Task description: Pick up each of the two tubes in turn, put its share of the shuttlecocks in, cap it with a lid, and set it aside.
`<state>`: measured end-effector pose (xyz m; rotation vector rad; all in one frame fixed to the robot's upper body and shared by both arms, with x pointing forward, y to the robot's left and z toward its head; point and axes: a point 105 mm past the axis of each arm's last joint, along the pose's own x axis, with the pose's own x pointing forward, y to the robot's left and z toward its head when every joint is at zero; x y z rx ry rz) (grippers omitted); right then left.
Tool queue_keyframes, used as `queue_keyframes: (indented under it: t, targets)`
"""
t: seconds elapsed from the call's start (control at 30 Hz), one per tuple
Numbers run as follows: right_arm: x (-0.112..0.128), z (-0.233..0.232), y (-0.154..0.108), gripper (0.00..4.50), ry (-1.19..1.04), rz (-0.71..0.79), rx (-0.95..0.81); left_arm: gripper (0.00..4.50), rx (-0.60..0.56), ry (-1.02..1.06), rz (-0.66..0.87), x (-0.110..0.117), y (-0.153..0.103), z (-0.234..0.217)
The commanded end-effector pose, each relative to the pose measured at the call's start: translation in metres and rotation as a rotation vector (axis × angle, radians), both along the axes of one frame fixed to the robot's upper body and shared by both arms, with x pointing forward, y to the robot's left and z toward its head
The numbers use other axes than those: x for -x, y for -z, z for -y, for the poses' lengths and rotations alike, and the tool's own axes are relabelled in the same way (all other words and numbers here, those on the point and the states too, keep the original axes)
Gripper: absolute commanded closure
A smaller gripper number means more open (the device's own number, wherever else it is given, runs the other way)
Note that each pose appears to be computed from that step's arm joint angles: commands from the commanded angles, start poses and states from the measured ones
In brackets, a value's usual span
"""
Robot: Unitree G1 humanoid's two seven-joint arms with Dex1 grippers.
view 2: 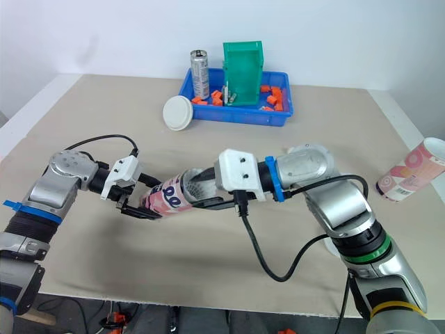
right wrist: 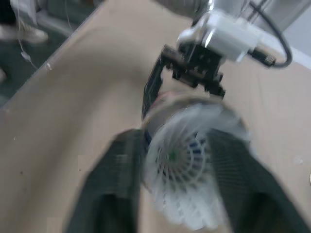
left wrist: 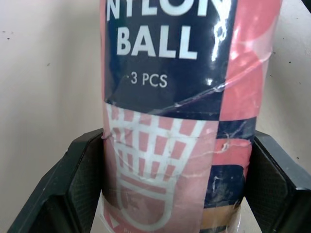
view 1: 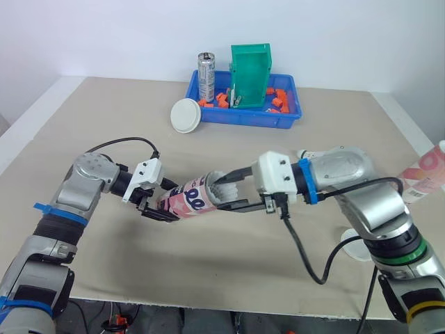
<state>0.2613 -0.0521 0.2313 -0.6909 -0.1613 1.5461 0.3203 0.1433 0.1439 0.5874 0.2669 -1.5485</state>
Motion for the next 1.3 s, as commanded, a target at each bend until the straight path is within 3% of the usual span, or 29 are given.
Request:
queue_keyframes:
  t: [0.03,0.2,0.33,0.57,0.83,1.3]
  targets:
    - [0.01,0.015,-0.03,1.37,0.011,0.002,-0.103,0.67,0.006,0.001,0.022,0.002,-0.005,0.001]
    - [-0.017,0.069,-0.022,1.37,0.333,-0.035,-0.165,0.67,0.005,-0.005,0.009,0.005,-0.002,0.0]
    - [-0.042,0.151,-0.002,1.37,0.747,-0.033,-0.233,0.67,0.008,-0.012,0.002,0.008,0.0,-0.001]
    - [-0.029,0.263,0.03,1.37,1.176,-0.092,-0.283,0.67,0.028,-0.02,0.005,0.01,-0.004,0.0]
    - [-0.038,0.279,0.066,1.37,1.249,-0.205,-0.275,0.67,0.032,-0.032,0.01,0.01,-0.005,-0.001]
    - [-0.064,0.268,0.086,1.37,1.239,-0.278,-0.274,0.67,0.03,-0.04,0.018,0.01,-0.008,-0.002]
